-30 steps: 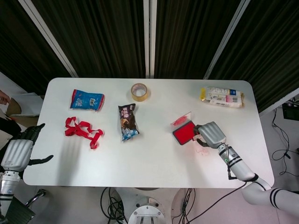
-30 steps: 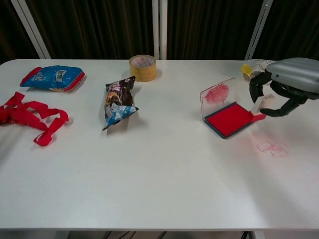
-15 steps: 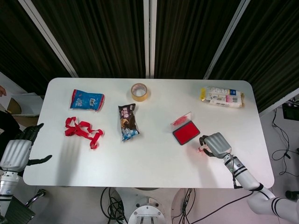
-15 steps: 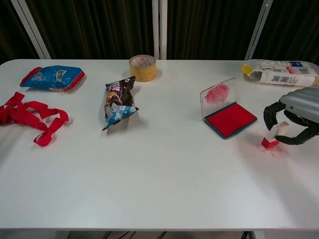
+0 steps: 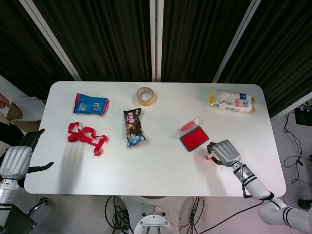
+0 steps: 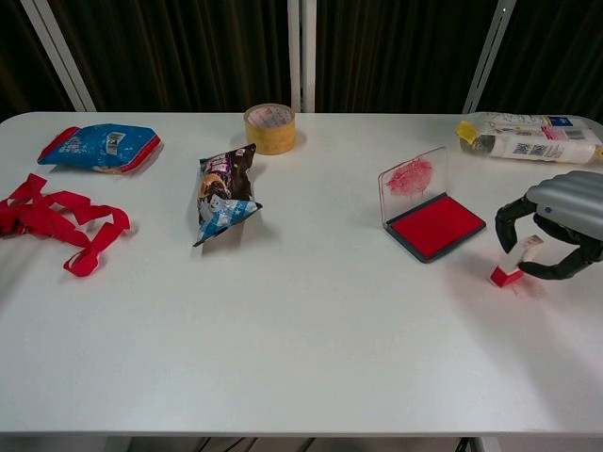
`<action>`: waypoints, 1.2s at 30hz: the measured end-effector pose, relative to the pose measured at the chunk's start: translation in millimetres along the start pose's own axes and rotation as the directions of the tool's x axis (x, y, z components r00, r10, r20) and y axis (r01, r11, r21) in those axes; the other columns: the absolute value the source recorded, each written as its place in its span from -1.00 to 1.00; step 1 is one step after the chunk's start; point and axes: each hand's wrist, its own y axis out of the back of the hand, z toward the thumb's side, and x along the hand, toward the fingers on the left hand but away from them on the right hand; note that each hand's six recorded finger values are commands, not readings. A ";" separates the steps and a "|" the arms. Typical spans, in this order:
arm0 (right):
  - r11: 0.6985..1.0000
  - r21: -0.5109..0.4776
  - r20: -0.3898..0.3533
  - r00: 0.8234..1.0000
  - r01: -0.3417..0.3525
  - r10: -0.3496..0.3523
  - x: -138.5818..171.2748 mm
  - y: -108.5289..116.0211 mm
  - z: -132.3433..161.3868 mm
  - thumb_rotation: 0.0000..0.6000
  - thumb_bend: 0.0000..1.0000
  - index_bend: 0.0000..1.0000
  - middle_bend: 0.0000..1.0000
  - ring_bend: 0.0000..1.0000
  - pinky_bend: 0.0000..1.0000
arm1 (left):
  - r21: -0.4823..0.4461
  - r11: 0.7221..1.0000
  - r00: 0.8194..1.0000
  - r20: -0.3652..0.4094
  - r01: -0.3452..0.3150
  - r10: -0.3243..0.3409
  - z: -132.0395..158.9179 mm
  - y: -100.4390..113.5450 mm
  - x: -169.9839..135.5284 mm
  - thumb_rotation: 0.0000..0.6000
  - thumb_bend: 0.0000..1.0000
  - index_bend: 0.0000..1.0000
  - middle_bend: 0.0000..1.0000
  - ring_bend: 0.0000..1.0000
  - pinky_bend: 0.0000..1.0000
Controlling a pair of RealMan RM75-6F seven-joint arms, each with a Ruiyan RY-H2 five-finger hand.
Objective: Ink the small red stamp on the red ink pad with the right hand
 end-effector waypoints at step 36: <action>0.997 0.057 -0.016 0.998 -0.060 0.061 11.2 4.3 0.3 1.00 -0.55 -0.94 -0.61 0.62 0.77 | -0.001 1.000 1.000 0.008 0.001 -0.001 0.2 2.1 -1.1 0.60 -0.89 -0.84 -0.72 -0.75 -0.46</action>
